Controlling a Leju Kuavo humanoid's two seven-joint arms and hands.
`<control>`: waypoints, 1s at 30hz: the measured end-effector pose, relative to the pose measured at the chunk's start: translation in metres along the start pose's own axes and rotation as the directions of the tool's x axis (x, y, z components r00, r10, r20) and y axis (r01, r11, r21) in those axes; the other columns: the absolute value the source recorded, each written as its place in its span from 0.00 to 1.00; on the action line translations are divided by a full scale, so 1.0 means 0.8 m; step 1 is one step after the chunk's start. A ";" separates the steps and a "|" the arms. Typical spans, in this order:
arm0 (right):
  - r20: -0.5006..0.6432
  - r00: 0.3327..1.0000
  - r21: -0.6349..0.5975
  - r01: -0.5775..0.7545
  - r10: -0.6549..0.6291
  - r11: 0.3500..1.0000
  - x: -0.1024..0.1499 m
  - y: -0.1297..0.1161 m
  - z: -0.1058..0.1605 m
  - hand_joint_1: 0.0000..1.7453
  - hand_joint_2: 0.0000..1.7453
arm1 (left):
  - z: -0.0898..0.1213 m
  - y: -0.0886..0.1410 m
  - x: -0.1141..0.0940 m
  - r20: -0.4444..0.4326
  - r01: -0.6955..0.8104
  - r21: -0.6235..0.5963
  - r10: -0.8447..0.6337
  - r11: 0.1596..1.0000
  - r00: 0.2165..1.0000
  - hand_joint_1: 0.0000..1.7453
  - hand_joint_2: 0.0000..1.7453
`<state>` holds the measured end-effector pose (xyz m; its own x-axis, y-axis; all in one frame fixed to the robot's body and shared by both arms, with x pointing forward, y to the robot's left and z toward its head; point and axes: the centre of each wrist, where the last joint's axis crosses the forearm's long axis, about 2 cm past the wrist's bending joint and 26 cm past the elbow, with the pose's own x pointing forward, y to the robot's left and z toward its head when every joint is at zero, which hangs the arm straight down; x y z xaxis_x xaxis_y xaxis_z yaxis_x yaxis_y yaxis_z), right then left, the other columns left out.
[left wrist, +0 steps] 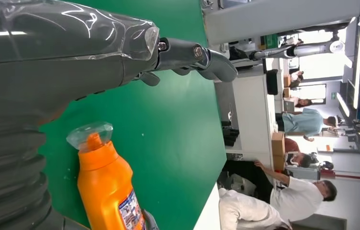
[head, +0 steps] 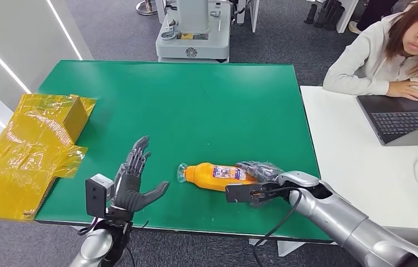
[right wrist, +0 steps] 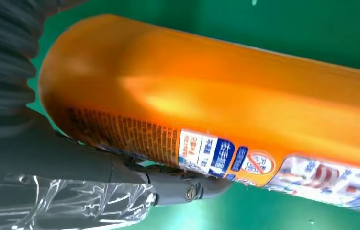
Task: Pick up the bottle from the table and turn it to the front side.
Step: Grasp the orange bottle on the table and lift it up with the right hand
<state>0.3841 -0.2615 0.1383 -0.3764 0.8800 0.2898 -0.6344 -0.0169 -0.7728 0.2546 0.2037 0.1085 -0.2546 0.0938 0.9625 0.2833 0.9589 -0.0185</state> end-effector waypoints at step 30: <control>0.283 0.854 -0.241 0.504 -0.436 0.830 -0.016 0.109 0.071 1.00 1.00 | 0.027 0.000 -0.005 -0.027 0.008 0.022 -0.007 1.000 1.000 0.00 1.00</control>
<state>0.2950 -0.3014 0.0993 -0.2359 0.6245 0.7445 -0.5531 0.5437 -0.6313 0.2353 0.2090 0.0984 -0.2314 0.0798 0.9696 0.2608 0.9652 -0.0172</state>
